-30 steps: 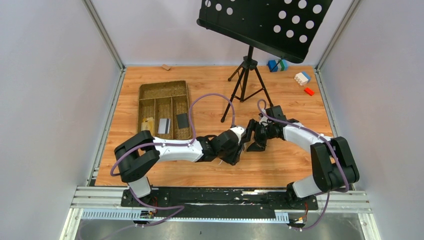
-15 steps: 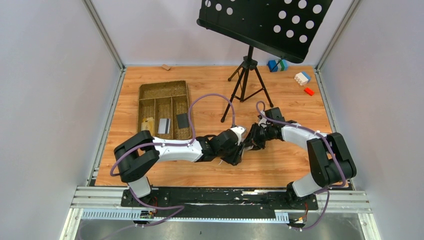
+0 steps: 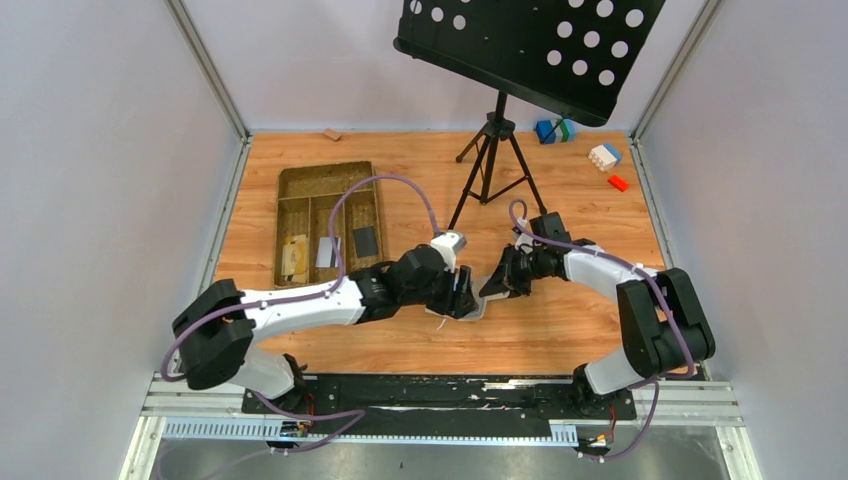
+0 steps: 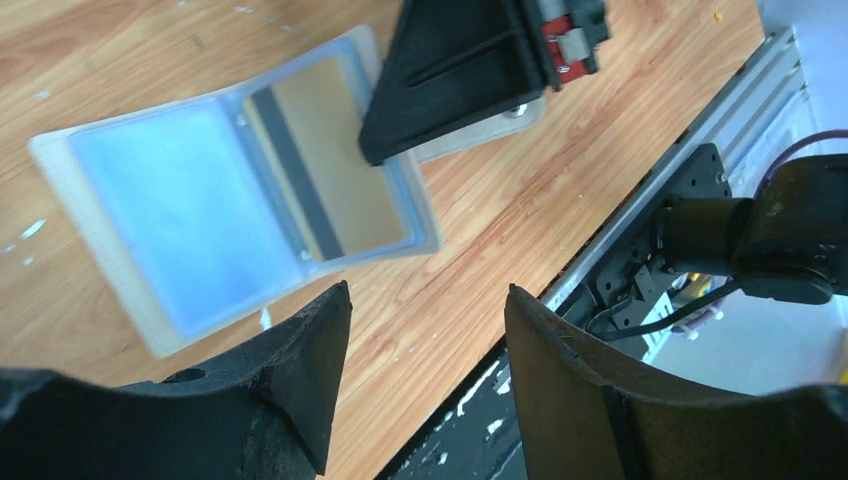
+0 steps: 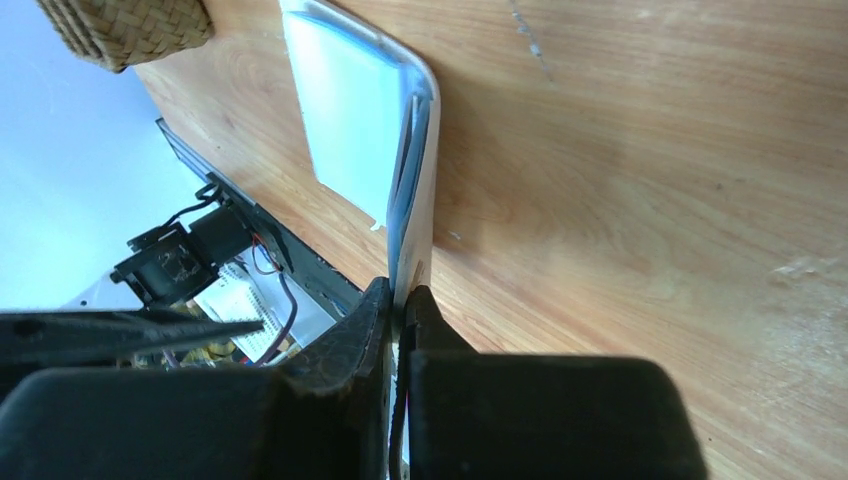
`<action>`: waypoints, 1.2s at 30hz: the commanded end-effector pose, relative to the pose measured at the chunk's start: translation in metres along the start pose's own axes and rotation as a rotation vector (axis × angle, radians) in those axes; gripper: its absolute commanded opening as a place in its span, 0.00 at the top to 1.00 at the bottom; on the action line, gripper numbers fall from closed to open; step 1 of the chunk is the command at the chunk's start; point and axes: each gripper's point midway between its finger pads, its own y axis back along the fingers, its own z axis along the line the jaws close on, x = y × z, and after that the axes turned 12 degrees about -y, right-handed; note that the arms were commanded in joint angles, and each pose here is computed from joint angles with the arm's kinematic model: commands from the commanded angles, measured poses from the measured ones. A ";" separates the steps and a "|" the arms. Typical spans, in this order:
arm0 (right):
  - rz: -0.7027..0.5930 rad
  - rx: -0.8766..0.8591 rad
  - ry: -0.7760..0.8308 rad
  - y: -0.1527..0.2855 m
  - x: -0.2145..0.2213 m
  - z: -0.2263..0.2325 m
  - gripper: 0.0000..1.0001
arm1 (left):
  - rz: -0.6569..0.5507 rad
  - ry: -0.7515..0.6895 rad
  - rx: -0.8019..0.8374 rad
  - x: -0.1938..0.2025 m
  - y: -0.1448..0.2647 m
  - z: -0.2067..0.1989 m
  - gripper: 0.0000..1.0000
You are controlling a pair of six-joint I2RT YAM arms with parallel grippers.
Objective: Take the credit cards out of the card holder
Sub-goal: Pick up the card holder from the center of the board.
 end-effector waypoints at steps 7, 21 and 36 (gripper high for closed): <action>0.005 -0.214 0.208 0.031 0.015 0.040 1.00 | -0.095 0.249 -0.033 -0.015 0.057 0.033 0.30; 0.082 -0.465 0.335 0.081 0.052 0.086 1.00 | -0.121 0.297 0.012 -0.013 0.096 0.044 0.00; 0.108 -0.541 0.376 0.096 0.065 0.116 1.00 | -0.191 0.349 0.195 -0.027 0.097 0.025 0.10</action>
